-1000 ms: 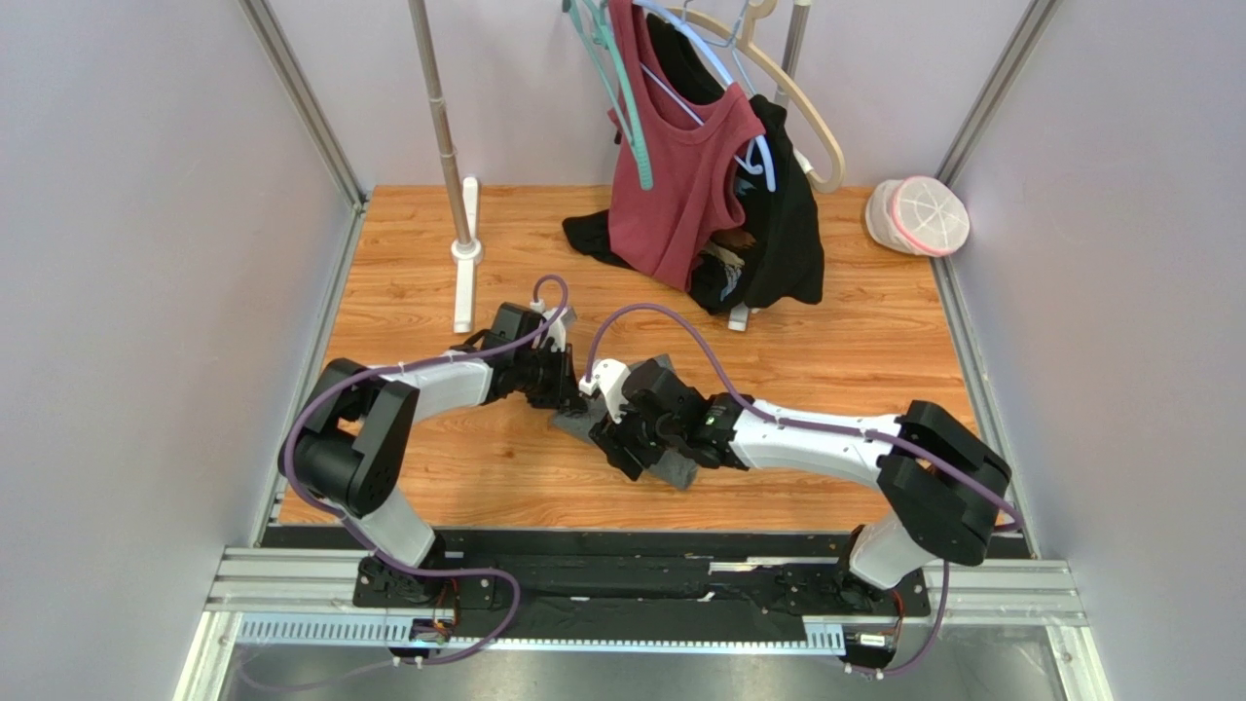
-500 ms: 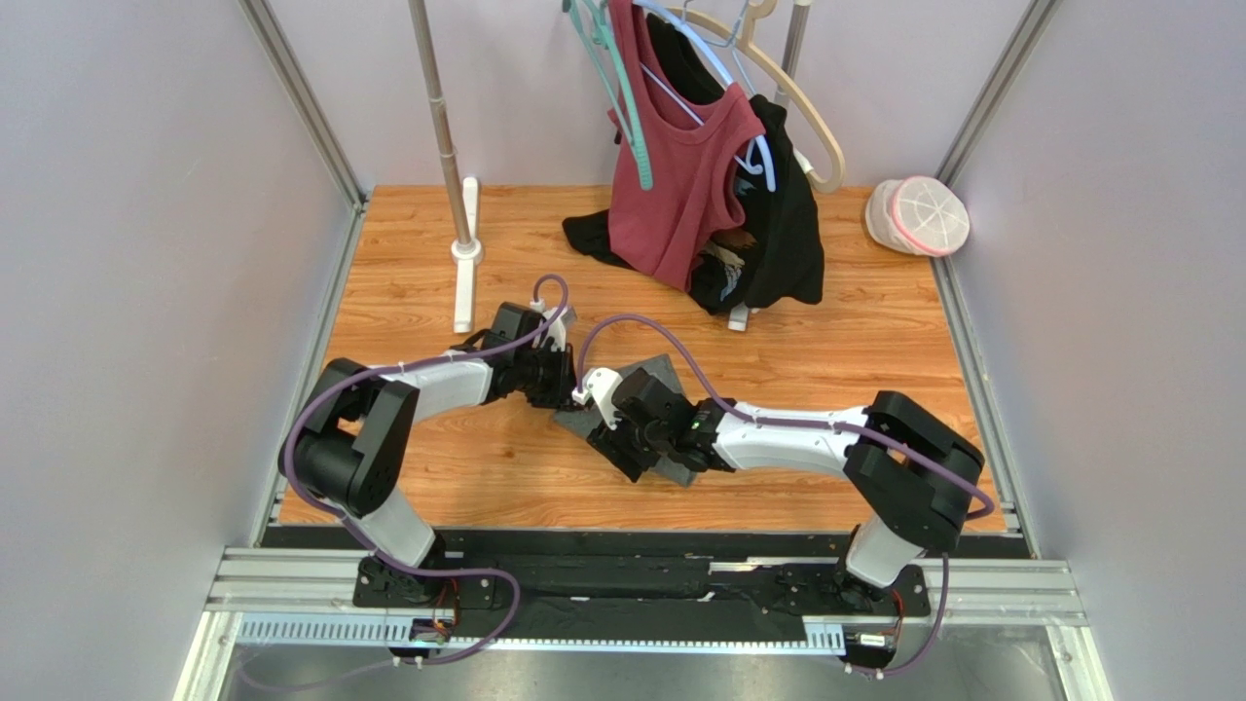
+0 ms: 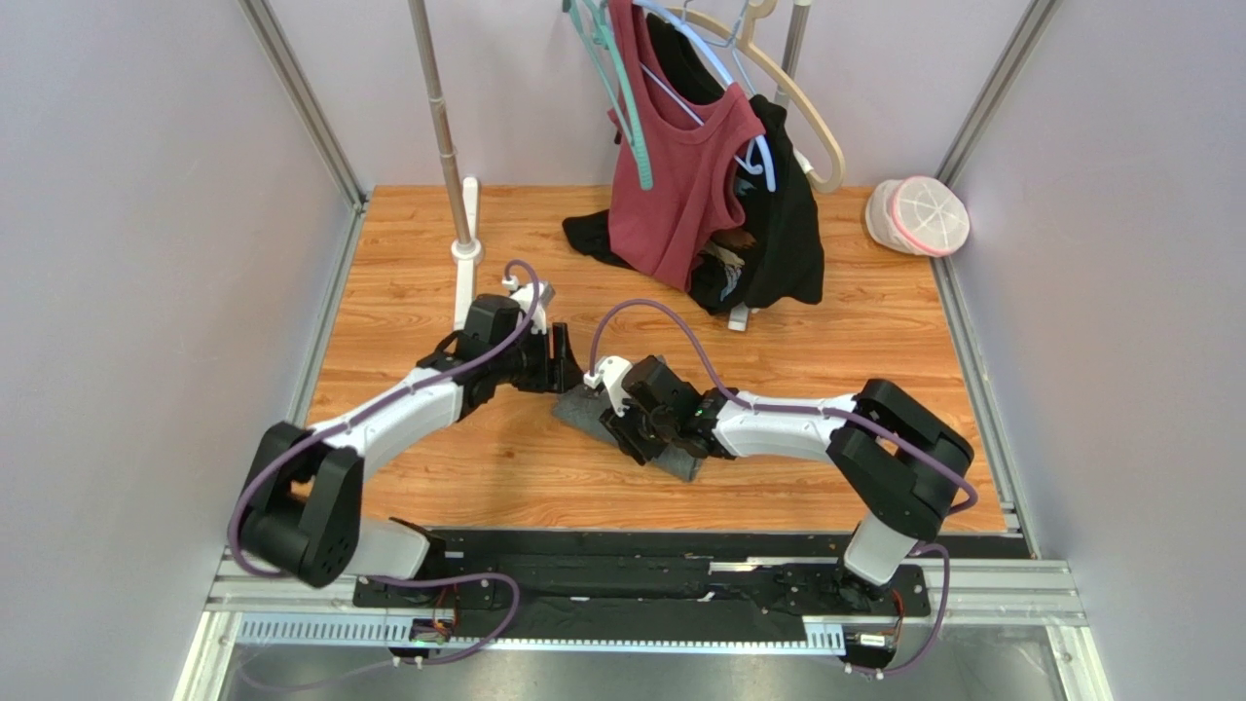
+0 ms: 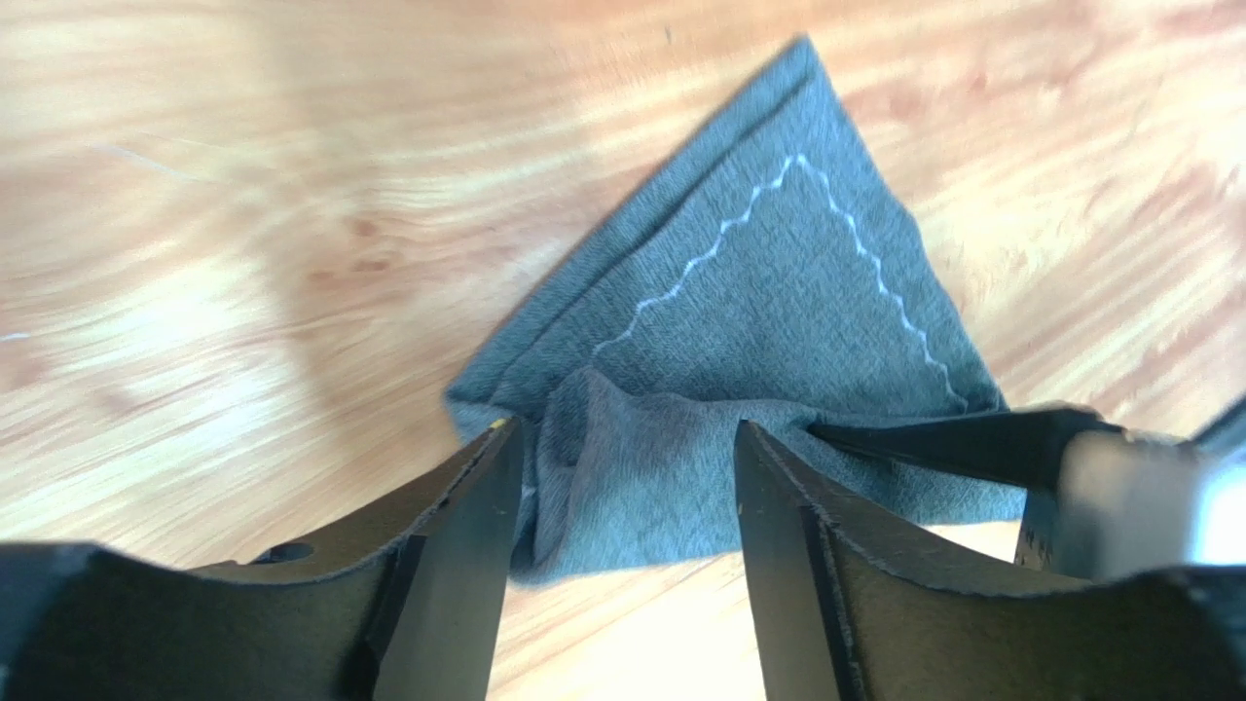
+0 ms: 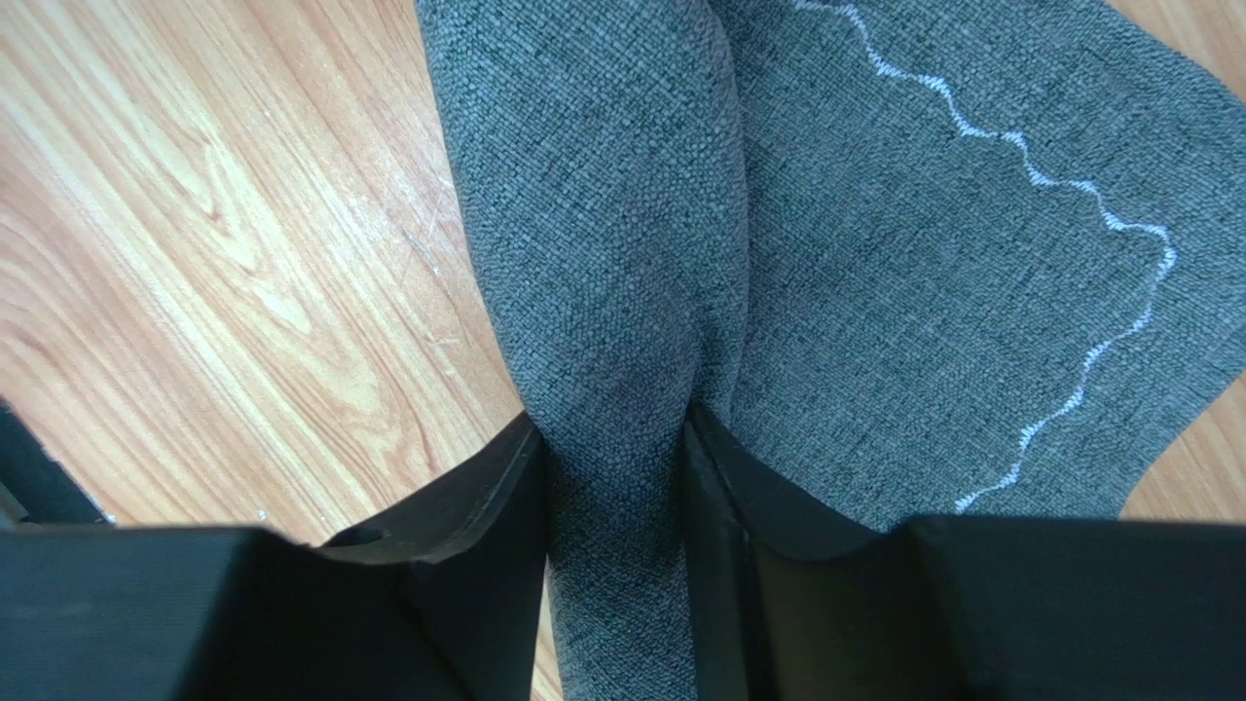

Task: Fold the napkin, place the utensils inside, and roll it up
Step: Roll the napkin with the utensil

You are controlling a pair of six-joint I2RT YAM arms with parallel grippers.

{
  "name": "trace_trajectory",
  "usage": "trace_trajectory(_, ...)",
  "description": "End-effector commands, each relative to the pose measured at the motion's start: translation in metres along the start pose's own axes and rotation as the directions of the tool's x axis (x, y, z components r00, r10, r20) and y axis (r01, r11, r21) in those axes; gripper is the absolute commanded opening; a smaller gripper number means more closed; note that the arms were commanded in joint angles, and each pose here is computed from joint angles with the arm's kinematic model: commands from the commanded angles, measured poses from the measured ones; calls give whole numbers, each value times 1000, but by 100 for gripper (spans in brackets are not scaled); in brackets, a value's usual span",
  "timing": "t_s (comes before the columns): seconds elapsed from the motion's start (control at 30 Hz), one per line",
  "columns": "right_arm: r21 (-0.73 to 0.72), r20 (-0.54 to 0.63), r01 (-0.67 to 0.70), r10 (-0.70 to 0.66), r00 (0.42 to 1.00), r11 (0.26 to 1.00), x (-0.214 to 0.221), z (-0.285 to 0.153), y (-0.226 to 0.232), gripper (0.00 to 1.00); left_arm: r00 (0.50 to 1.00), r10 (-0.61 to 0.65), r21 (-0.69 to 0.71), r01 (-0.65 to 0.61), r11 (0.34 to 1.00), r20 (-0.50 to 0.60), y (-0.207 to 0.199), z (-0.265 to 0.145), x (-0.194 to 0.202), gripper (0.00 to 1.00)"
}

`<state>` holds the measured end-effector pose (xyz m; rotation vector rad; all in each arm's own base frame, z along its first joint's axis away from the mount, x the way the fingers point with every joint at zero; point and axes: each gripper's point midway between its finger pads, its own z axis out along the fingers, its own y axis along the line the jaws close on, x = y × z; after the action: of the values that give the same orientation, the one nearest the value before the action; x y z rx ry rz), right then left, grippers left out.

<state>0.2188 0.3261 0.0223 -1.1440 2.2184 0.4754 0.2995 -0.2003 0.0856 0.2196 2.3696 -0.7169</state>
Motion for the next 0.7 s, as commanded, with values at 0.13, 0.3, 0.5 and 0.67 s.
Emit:
trace_trajectory(0.13, -267, -101, -150, 127, 987, 952, 20, -1, 31, 34, 989, 33, -46, -27, 999, 142, 7, -27, -6, 65)
trace_trajectory(0.3, -377, -122, -223, 190, 974, 899, 12, -4, 38, 34, 990, 27, -28, -24, 999, 135, 8, -28, 8, 65)
trace_trajectory(0.5, -461, -181, -331, 277, 944, 823, 8, -4, 38, 34, 990, 13, -14, -11, 1000, 142, 9, -28, 17, 65)
trace_trajectory(0.67, -481, -209, -388, 327, 921, 786, 6, -2, 30, 34, 990, 11, -4, -10, 1000, 141, 9, -27, 22, 65)
